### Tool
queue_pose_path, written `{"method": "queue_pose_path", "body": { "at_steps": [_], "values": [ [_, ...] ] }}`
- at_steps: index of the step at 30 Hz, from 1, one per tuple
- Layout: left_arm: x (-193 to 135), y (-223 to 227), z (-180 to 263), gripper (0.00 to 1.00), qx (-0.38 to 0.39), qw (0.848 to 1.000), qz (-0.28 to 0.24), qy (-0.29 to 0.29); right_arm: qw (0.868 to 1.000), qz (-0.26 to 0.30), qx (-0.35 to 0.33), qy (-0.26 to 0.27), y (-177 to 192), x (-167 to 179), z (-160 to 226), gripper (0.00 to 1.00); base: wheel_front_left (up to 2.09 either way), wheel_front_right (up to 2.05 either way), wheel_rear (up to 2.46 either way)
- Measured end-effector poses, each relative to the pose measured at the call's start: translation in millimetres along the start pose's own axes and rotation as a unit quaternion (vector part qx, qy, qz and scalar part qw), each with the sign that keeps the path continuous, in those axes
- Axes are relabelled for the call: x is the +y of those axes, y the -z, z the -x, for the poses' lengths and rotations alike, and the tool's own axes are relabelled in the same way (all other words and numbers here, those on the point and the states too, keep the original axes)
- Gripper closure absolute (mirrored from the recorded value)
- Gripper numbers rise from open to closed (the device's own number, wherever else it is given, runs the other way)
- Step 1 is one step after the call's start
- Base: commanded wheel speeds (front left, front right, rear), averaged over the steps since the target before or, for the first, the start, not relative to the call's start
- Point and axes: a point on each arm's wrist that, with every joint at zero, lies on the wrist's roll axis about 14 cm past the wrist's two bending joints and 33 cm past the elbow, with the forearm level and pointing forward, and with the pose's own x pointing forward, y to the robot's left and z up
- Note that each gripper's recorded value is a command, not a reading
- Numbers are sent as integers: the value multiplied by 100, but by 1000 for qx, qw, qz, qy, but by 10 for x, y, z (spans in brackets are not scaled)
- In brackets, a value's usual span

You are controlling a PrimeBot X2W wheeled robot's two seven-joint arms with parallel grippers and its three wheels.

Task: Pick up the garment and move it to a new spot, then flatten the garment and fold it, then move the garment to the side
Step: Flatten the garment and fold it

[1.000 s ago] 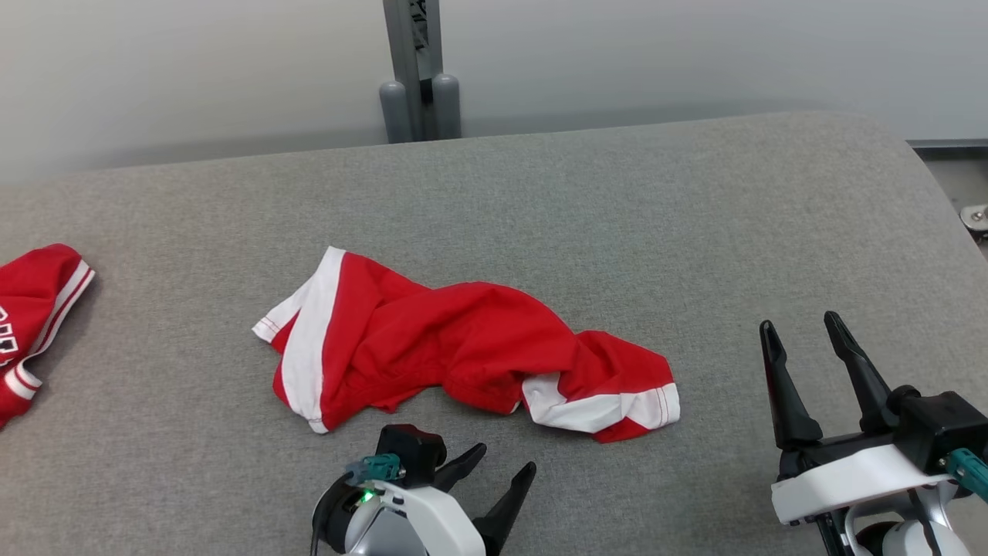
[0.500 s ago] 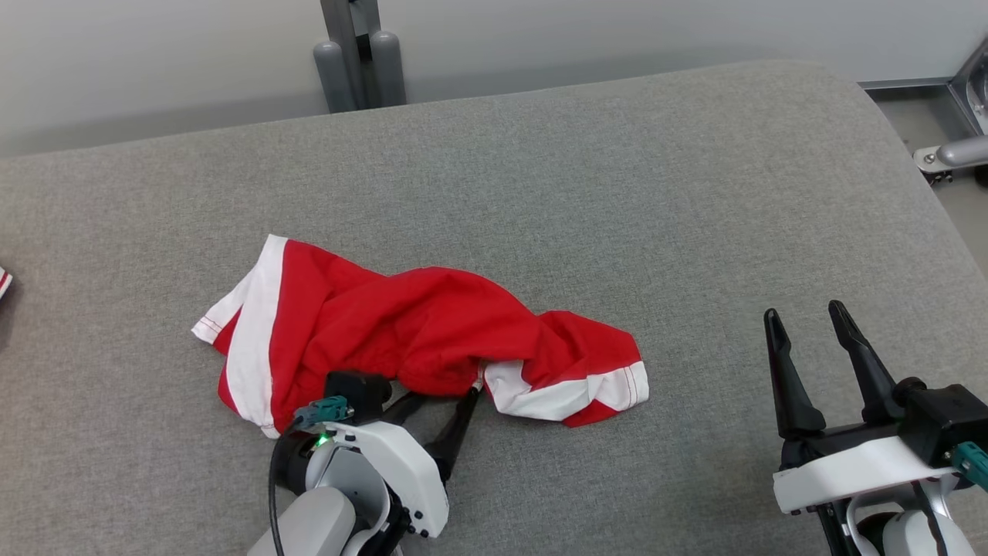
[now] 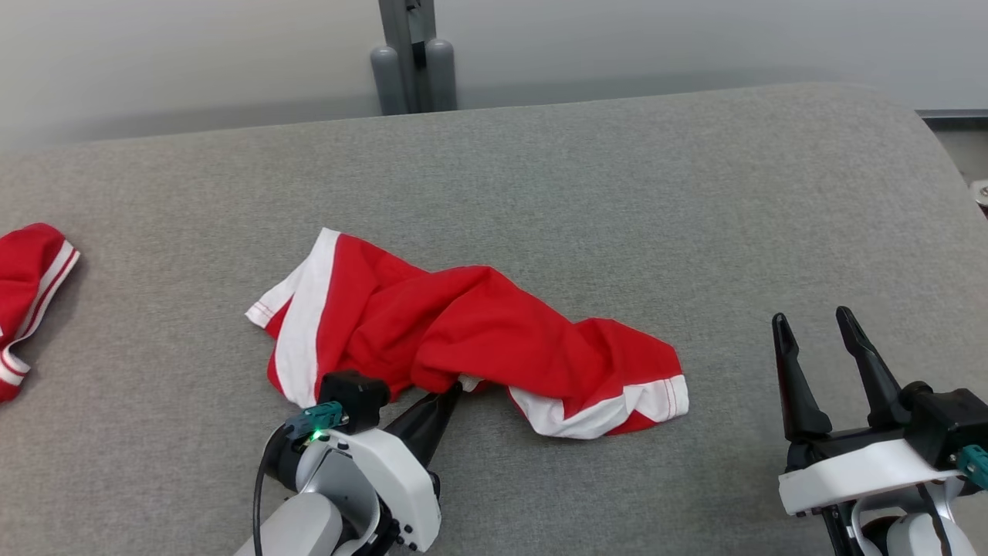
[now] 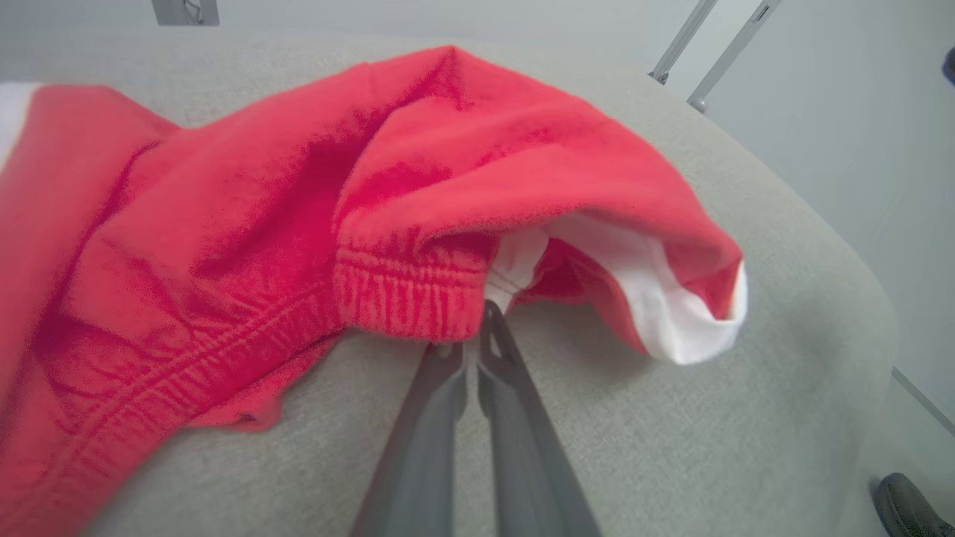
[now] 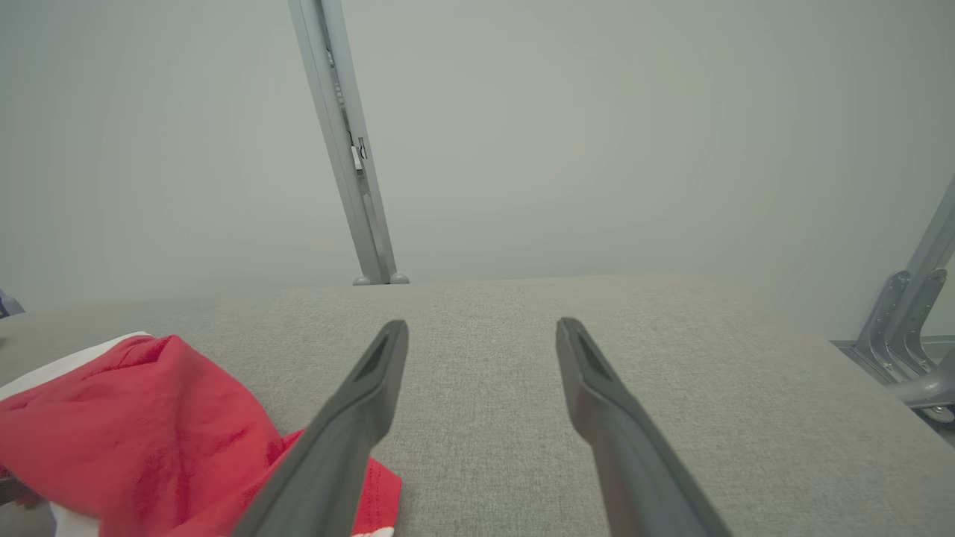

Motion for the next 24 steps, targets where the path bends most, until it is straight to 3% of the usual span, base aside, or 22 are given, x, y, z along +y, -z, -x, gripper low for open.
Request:
{"method": "queue_pose_path", "body": {
  "at_steps": [9, 15, 17, 20, 24],
  "values": [
    [328, -116, 586, 100, 46, 994, -98, -31, 999, -2, 1, -42, 15, 278, -113, 0, 0, 0, 0],
    [481, 4, 1065, 100, 152, 969, -190, -33, 998, -4, 5, -69, 28, 469, -154, 0, 0, 0, 0],
    [514, 135, 1242, 100, 208, 953, -217, -28, 997, -4, 6, -77, 25, 522, -166, 0, 0, 0, 0],
    [497, 282, 1428, 100, 269, 935, -229, -16, 996, -4, 7, -84, 27, 572, -174, 0, 0, 0, 0],
    [557, 220, 1491, 100, 300, 923, -242, -16, 996, -2, 9, -86, 43, 583, -177, 0, 0, 0, 0]
  ]
}}
